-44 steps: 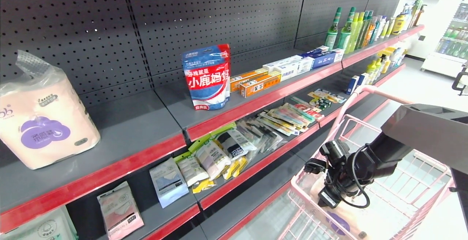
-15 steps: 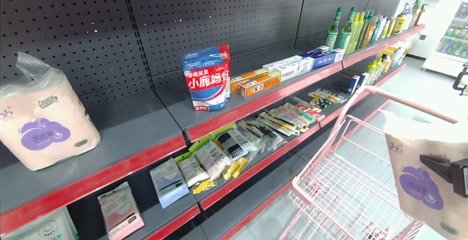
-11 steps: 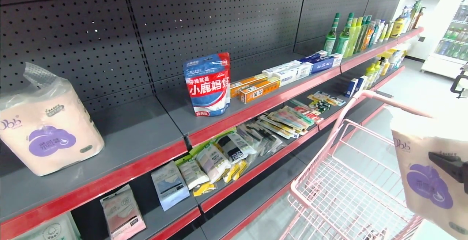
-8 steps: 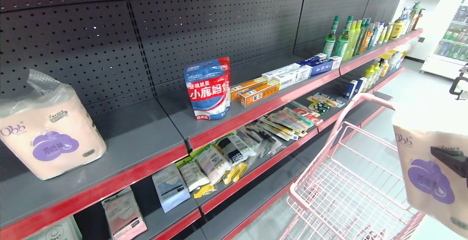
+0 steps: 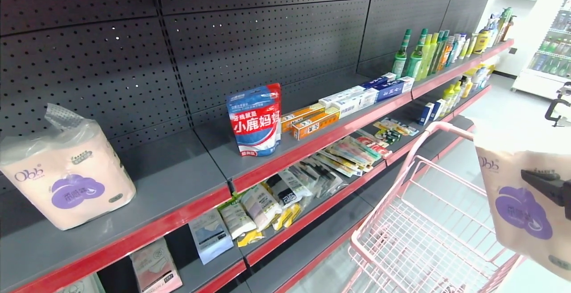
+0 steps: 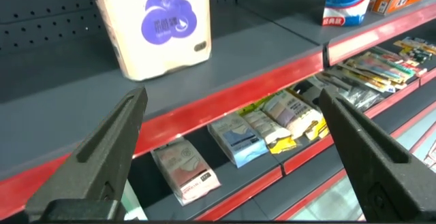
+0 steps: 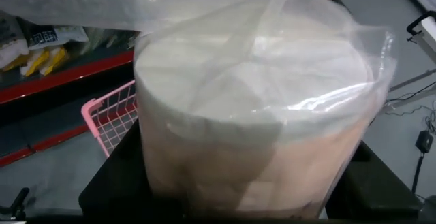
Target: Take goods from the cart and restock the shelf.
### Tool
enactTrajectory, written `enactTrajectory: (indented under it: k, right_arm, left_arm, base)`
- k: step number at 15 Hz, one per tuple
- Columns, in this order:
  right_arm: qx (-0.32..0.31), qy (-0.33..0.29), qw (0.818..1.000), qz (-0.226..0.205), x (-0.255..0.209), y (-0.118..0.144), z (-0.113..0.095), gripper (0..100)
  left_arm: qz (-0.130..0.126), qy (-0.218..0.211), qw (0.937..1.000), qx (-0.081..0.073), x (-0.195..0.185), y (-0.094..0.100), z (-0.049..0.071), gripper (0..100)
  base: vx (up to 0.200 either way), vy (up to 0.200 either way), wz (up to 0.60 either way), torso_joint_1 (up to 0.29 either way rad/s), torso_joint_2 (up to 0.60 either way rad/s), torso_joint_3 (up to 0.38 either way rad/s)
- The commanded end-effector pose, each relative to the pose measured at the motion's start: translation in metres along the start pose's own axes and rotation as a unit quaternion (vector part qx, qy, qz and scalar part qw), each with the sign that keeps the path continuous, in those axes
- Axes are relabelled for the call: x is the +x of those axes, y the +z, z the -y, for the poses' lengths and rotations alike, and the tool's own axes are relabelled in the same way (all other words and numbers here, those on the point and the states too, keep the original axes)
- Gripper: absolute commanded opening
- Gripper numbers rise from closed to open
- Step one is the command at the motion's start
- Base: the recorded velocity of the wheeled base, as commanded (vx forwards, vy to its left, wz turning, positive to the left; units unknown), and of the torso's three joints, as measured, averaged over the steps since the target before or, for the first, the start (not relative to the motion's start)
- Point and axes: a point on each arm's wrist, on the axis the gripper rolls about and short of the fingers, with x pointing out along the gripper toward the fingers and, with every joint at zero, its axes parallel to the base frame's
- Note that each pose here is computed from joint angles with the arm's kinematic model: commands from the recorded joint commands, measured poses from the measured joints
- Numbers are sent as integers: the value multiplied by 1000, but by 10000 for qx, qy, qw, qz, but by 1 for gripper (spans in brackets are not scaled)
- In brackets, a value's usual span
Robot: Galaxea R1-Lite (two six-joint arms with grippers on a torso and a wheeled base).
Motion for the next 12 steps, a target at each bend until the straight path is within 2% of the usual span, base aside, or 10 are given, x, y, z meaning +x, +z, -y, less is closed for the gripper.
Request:
enactTrajectory:
  k: [1,9,12]
  right_arm:
    - [-21,26,10000,-32,3,1,-1,0]
    - [-215,18,9997,-99,8,1,-1,0]
    - [-207,-45,9997,-141,7,-1,0,0]
  left_arm:
    - [0,2,10000,2,0,0,0,100]
    - [0,2,10000,2,0,0,0,100]
    - [0,2,10000,2,0,0,0,100]
  base:
    - [0,0,0,163,-349,-188]
    - [0,0,0,120,-247,-132]
    - [0,0,0,11,-27,-7]
